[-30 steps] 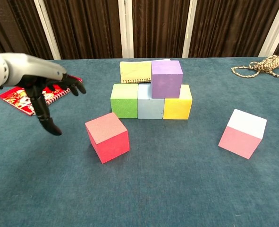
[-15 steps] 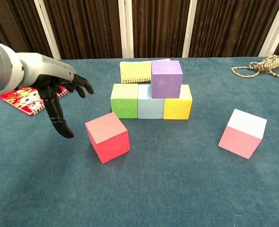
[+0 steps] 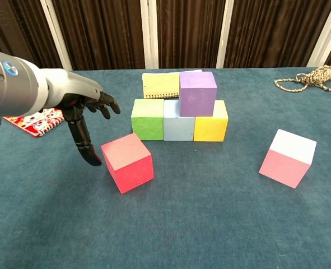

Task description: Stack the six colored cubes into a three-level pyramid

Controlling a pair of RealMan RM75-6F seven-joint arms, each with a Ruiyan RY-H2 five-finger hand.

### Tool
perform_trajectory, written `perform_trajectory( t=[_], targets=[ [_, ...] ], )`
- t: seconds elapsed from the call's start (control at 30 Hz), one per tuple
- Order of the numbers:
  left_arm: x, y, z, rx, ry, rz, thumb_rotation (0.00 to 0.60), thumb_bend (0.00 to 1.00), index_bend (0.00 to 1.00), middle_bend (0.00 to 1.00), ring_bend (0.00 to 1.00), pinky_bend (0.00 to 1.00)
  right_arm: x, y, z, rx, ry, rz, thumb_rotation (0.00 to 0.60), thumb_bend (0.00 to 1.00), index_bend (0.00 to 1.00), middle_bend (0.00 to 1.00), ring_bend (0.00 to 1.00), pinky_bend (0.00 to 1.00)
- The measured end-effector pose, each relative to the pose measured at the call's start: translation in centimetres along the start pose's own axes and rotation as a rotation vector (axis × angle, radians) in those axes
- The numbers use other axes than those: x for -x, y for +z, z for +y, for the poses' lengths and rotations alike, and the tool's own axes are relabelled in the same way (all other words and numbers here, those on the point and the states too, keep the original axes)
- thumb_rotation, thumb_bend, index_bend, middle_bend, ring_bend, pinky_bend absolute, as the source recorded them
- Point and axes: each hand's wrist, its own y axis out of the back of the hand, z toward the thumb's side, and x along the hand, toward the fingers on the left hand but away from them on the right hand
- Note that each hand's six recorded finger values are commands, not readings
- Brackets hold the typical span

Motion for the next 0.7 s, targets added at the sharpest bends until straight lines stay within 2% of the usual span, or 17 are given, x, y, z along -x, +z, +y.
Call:
perform_trajectory(
  t=[0.07, 0.23, 0.7],
  targets=[
    [0.0, 0.3, -0.1, 0.005, -0.001, 0.004, 0.6, 0.0, 0.09, 0.08, 0.0, 0.03, -0.1, -0.5, -0.1, 0.001, 0.007, -0.02, 0.6, 0.34, 0.08, 0.09, 0.0, 0.0],
    [-0.1, 1.0, -0.3, 0.001, 0.005, 0.006, 0.6, 0.0, 0.09, 0.08, 0.0, 0.03, -0.2, -0.3, 0.3, 0.006, -0.002, 0.011, 0.6, 0.34, 0.08, 0.09, 0.0, 0.0],
    [-0.5, 1.5, -1.6, 0.021, 0.011, 0.052, 0.6, 0.0, 0.08, 0.11, 0.0, 0.03, -0.1, -0.8, 0.5, 0.015, -0.008, 0.01, 0.6, 0.34, 0.08, 0.09, 0.0, 0.0]
  ],
)
